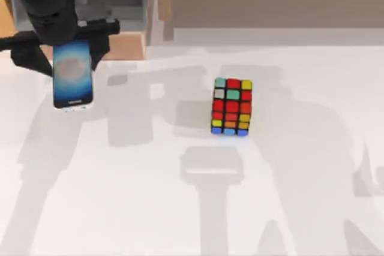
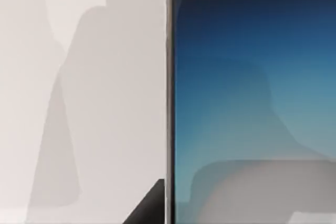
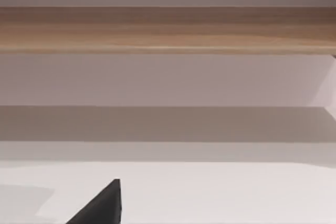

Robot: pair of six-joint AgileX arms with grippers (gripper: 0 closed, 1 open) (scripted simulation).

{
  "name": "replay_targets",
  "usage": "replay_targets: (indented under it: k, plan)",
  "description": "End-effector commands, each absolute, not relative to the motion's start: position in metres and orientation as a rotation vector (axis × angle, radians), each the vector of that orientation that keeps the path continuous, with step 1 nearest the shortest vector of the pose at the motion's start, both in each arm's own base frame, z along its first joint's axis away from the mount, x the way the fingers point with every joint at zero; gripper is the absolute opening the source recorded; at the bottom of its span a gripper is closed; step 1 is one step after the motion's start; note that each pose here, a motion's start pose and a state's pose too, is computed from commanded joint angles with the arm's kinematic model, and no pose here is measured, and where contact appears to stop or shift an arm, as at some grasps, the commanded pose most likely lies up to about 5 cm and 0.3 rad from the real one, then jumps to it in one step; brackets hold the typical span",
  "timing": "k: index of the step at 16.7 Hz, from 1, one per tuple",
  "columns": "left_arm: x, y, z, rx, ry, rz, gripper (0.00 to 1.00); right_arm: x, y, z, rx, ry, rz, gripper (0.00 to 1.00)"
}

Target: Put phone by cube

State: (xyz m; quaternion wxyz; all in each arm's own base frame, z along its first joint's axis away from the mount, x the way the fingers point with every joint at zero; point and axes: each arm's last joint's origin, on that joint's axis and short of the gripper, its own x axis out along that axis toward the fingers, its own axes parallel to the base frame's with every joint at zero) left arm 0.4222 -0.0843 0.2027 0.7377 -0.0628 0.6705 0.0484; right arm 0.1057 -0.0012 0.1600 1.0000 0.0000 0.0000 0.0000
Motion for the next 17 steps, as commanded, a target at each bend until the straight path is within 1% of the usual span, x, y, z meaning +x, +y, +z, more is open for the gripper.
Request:
replay_targets:
  k: [4, 8, 11, 17]
  plan:
    - [0.419, -0.145, 0.198, -0.061, 1.512, 0.039, 0.00, 0.106, -0.001, 0.160, 0.000, 0.000, 0.000, 1.00]
    - [0.411, -0.187, 0.193, -0.005, 1.538, -0.005, 0.00, 0.106, -0.001, 0.160, 0.000, 0.000, 0.000, 1.00]
    - [0.408, -0.201, 0.191, 0.014, 1.546, -0.018, 0.00, 0.106, -0.001, 0.160, 0.000, 0.000, 0.000, 1.00]
    - [0.408, -0.200, 0.192, 0.013, 1.545, -0.018, 0.00, 0.106, -0.001, 0.160, 0.000, 0.000, 0.000, 1.00]
